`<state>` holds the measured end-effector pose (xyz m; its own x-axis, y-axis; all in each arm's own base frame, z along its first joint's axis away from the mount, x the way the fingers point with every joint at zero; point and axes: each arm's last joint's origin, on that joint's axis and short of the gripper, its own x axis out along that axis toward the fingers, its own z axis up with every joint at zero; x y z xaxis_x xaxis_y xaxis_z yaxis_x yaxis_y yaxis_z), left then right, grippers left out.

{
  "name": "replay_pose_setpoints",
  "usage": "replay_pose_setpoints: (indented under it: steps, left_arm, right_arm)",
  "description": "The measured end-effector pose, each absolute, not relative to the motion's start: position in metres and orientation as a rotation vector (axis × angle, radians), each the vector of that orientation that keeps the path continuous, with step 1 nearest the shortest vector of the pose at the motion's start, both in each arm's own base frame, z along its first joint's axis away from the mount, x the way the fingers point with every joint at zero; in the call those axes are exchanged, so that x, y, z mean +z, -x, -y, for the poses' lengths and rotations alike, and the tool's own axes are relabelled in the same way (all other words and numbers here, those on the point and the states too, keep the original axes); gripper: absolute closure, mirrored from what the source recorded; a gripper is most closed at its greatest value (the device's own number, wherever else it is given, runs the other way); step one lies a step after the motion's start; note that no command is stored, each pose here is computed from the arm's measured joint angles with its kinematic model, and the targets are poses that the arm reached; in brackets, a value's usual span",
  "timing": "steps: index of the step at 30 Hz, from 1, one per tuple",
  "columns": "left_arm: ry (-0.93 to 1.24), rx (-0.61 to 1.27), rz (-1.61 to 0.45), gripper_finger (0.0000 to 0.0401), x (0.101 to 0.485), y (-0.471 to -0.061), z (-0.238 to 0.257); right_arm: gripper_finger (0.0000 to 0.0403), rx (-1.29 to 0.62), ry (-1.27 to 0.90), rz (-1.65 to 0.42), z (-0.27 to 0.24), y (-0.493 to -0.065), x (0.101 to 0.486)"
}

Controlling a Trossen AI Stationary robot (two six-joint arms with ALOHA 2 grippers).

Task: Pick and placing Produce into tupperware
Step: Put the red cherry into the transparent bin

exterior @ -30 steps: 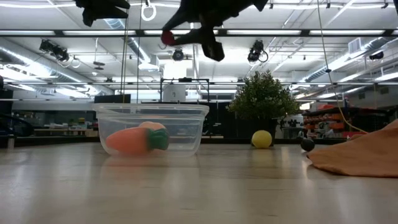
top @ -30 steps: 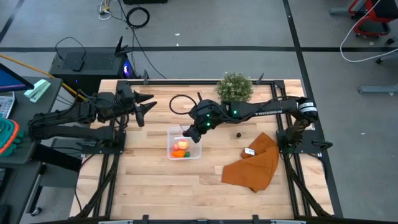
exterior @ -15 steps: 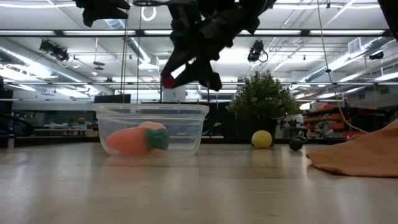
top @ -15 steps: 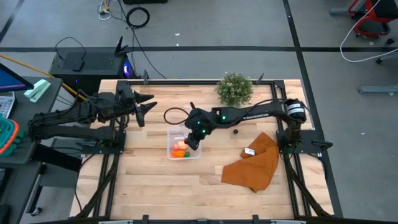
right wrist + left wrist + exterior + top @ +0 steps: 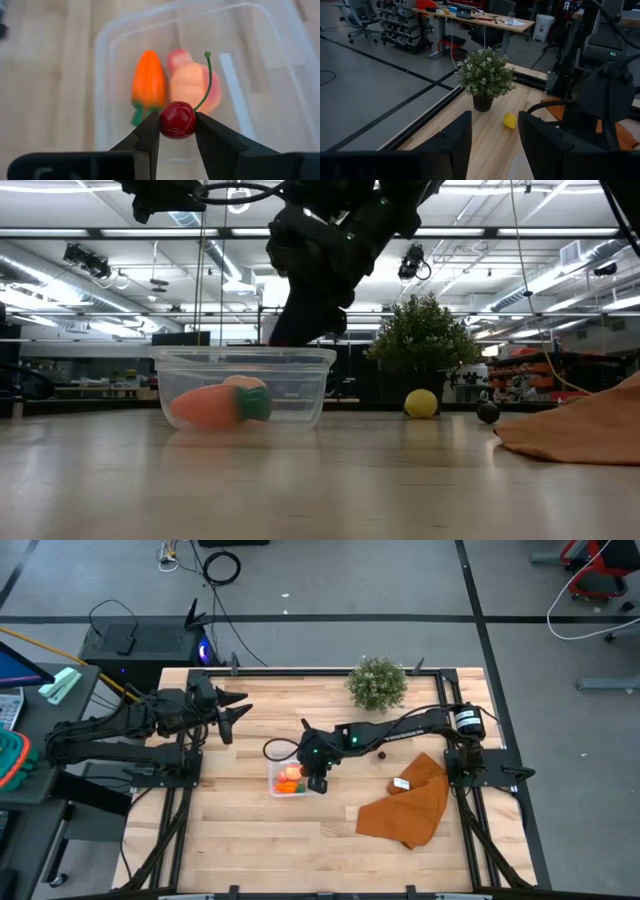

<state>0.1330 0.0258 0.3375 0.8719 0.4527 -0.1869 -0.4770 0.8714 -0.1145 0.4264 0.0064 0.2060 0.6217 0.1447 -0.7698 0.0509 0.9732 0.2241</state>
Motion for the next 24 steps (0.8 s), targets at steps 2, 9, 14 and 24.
replay_pose_setpoints:
  steps: [2, 9, 14, 24]
  left_arm:
    - [0.159, 0.488, -0.157, 0.0234, 0.3375, -0.1329, -0.0258]
    - [0.159, 0.488, -0.161, 0.0234, 0.3372, -0.1328, -0.0257]
    - [0.158, 0.489, -0.168, 0.0236, 0.3365, -0.1327, -0.0257]
    - [0.157, 0.489, -0.176, 0.0236, 0.3358, -0.1326, -0.0257]
  right_arm:
    - [0.0316, 0.032, -0.197, -0.922, -0.0055, -0.4246, 0.2046]
    - [0.0316, -0.007, -0.105, -0.927, -0.0031, -0.4238, 0.204]
    - [0.0316, 0.0, -0.065, -0.932, -0.0028, -0.4234, 0.2037]
    - [0.0316, 0.046, 0.028, -0.945, -0.0049, -0.4223, 0.2029]
